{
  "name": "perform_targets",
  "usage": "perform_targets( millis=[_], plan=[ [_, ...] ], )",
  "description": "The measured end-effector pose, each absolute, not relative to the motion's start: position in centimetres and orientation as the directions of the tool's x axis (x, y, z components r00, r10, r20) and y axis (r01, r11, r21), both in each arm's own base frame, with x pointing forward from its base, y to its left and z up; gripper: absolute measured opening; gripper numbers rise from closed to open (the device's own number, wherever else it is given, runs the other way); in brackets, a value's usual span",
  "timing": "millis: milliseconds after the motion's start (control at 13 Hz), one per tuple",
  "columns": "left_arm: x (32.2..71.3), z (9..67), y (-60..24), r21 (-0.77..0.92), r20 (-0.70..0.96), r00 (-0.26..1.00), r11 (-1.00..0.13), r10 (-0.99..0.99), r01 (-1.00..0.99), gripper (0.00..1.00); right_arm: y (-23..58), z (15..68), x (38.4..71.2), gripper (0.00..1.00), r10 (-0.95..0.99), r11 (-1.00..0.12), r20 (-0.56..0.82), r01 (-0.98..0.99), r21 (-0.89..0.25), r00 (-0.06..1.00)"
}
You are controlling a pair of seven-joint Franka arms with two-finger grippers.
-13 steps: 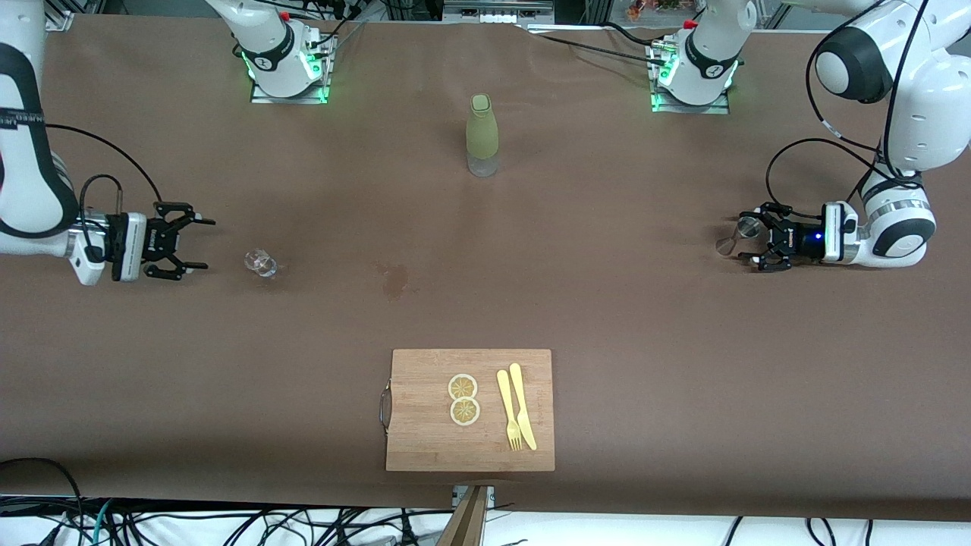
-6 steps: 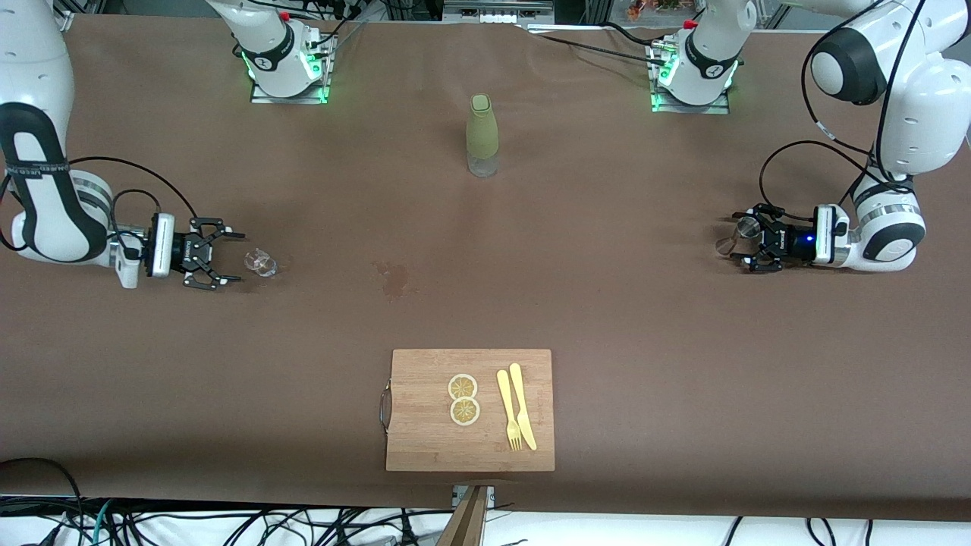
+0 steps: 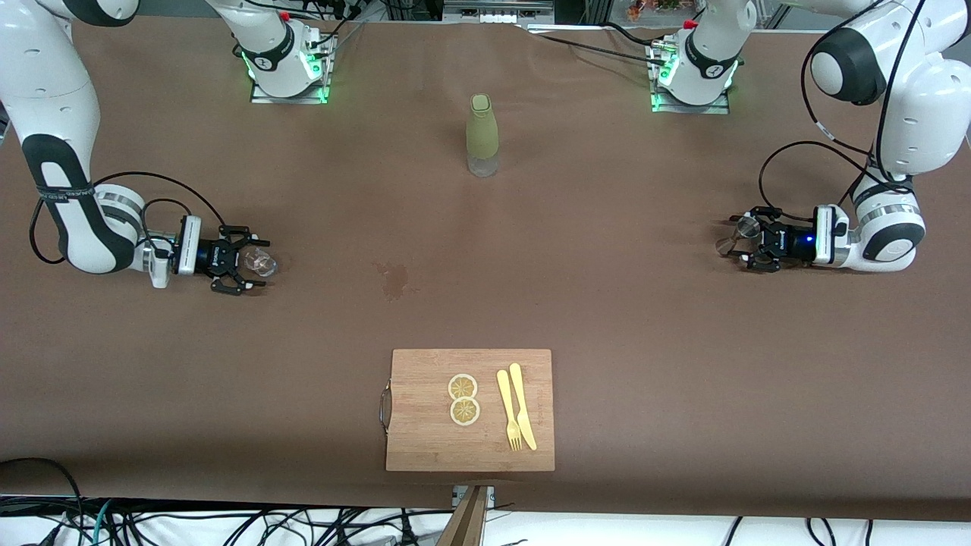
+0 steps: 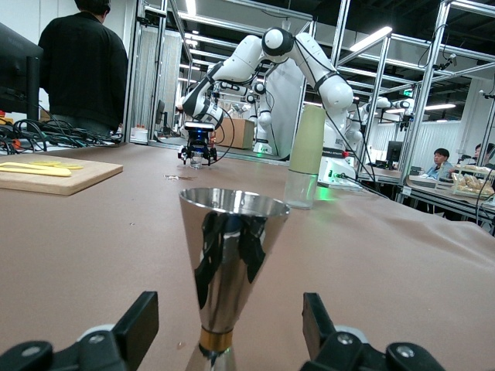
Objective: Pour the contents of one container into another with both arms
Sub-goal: 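Grasp the small clear glass with the right gripper, then carry the jigger and the glass toward each other with both grippers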
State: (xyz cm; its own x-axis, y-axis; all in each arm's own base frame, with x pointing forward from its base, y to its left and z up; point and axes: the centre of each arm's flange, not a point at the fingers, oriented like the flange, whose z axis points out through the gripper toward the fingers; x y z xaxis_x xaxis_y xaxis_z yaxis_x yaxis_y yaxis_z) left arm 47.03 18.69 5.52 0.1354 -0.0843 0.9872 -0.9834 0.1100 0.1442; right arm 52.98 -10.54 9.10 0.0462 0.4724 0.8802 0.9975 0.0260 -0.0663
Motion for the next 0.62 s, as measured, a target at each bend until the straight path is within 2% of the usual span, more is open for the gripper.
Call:
perform_targets(
  millis=[385, 462, 538, 615],
  plan=[
    [46.91, 5.56, 19.04, 0.146, 0.987, 0.137, 0.105, -0.089, -0.984, 0.78, -9.96, 8.01, 52.28, 0.97, 0.436, 0.068, 0.900, 0.997, -0.033, 0.000],
    [46.88, 5.57, 19.13, 0.147, 0.986, 0.137, 0.104, -0.091, -0.984, 0.70, -9.93, 8.01, 52.27, 0.96, 0.435, 0.069, 0.901, 0.997, -0.032, -0.001],
    [46.85, 5.58, 19.23, 0.147, 0.986, 0.138, 0.103, -0.092, -0.984, 0.66, -9.91, 8.02, 52.27, 0.85, 0.433, 0.069, 0.901, 0.997, -0.032, -0.001],
    [46.83, 5.59, 19.30, 0.147, 0.986, 0.138, 0.102, -0.093, -0.984, 0.66, -9.90, 8.03, 52.28, 0.74, 0.432, 0.069, 0.902, 0.997, -0.032, -0.001]
  ],
)
